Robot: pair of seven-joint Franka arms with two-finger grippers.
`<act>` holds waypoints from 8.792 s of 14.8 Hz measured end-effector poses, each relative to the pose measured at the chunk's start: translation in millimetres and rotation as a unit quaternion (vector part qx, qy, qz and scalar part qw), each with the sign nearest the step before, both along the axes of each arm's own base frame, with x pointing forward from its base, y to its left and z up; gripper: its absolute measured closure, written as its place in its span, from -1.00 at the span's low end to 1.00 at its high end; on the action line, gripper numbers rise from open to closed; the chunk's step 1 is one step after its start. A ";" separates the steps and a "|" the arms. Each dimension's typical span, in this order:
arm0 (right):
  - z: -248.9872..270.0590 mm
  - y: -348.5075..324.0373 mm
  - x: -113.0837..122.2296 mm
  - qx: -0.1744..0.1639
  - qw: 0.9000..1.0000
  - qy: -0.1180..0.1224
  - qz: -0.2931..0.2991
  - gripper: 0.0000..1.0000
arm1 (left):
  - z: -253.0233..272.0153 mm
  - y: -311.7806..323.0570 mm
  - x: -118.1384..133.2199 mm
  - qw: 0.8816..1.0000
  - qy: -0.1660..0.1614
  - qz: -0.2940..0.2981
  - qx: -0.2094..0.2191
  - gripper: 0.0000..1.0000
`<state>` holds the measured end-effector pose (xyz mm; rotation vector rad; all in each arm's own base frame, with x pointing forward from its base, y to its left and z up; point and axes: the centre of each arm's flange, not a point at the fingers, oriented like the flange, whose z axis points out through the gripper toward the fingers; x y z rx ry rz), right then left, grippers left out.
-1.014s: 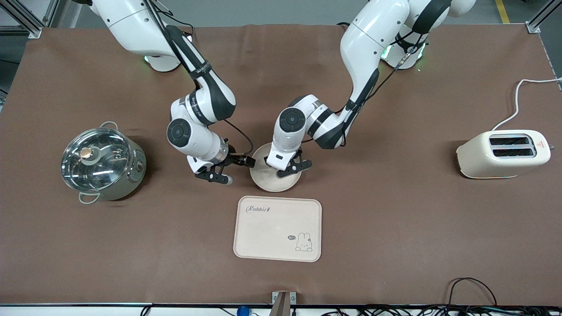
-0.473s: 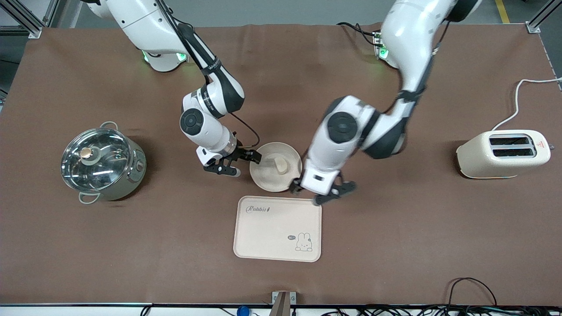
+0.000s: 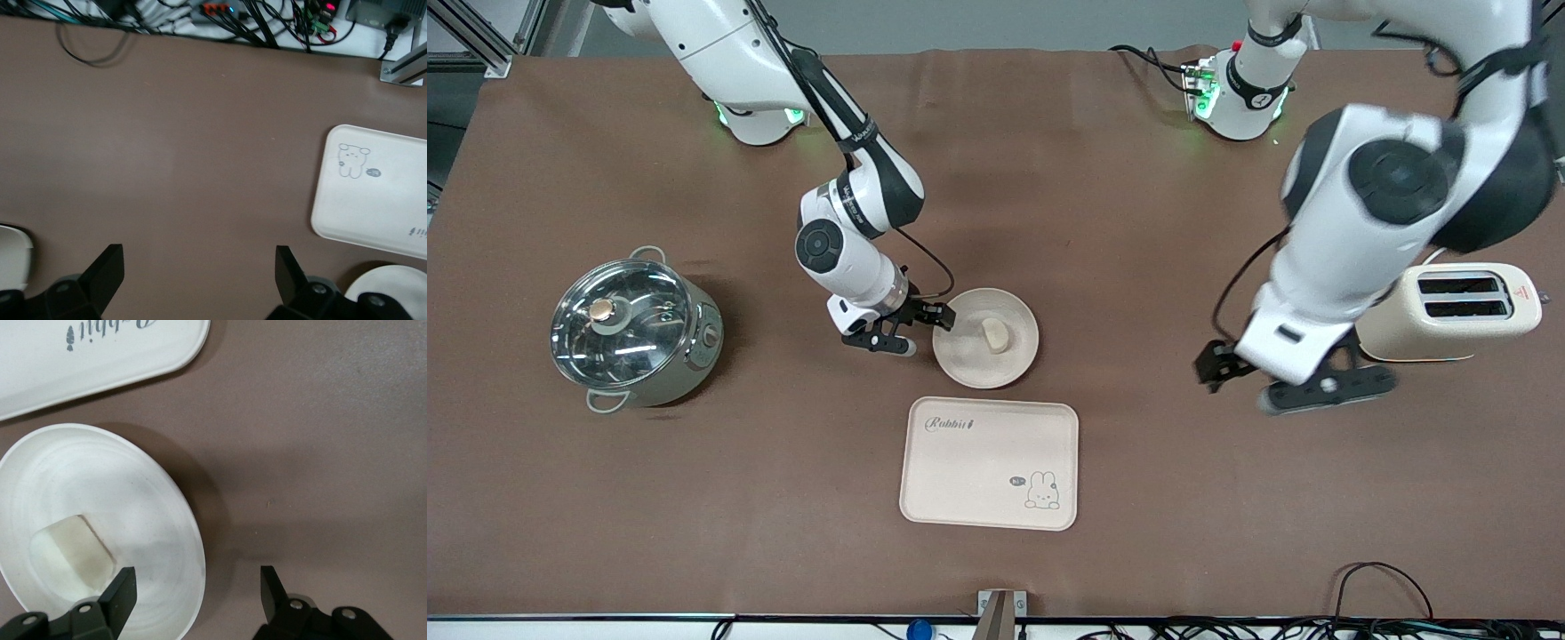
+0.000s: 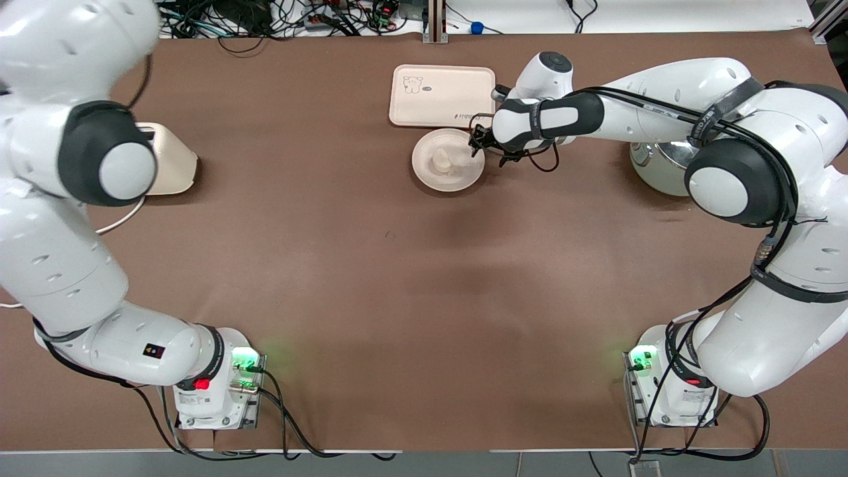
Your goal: Place bun in plate and plate on tray
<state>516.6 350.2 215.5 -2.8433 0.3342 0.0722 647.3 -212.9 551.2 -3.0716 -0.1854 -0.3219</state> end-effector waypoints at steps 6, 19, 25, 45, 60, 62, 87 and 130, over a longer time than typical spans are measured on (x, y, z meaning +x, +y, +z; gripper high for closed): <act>-32.6 8.7 -7.1 -0.005 1.000 -0.010 -0.019 -0.57 | 96.5 106.7 -50.0 0.999 0.043 -0.023 -0.008 -1.00; -34.6 8.9 3.7 -0.011 0.999 0.020 -0.037 0.13 | 135.6 189.0 -133.3 0.994 0.101 -0.043 -0.007 -1.00; -33.8 9.7 4.0 -0.011 0.999 0.023 -0.039 0.43 | 125.5 188.0 -132.4 0.993 0.112 -0.045 -0.014 -1.00; 10.8 -1.6 44.4 0.016 0.995 0.038 -0.091 0.90 | 107.7 150.0 -120.5 0.990 0.117 -0.078 -0.015 -1.00; 78.1 -13.8 107.2 0.118 0.970 -0.073 -0.198 0.90 | 122.5 154.8 -119.3 0.992 0.098 -0.074 -0.016 -1.00; 70.6 -12.5 110.9 0.117 0.970 -0.070 -0.201 0.90 | 121.6 156.3 -118.5 0.992 0.099 -0.072 -0.016 -1.00; -32.0 -2.7 178.2 0.103 0.966 -0.106 -0.213 0.60 | 97.5 149.4 -104.4 0.990 0.120 -0.077 -0.015 -1.00; 454.2 -517.4 43.8 -0.088 0.994 -0.057 0.026 -0.92 | 114.2 171.9 -108.7 0.991 0.115 -0.065 -0.002 -1.00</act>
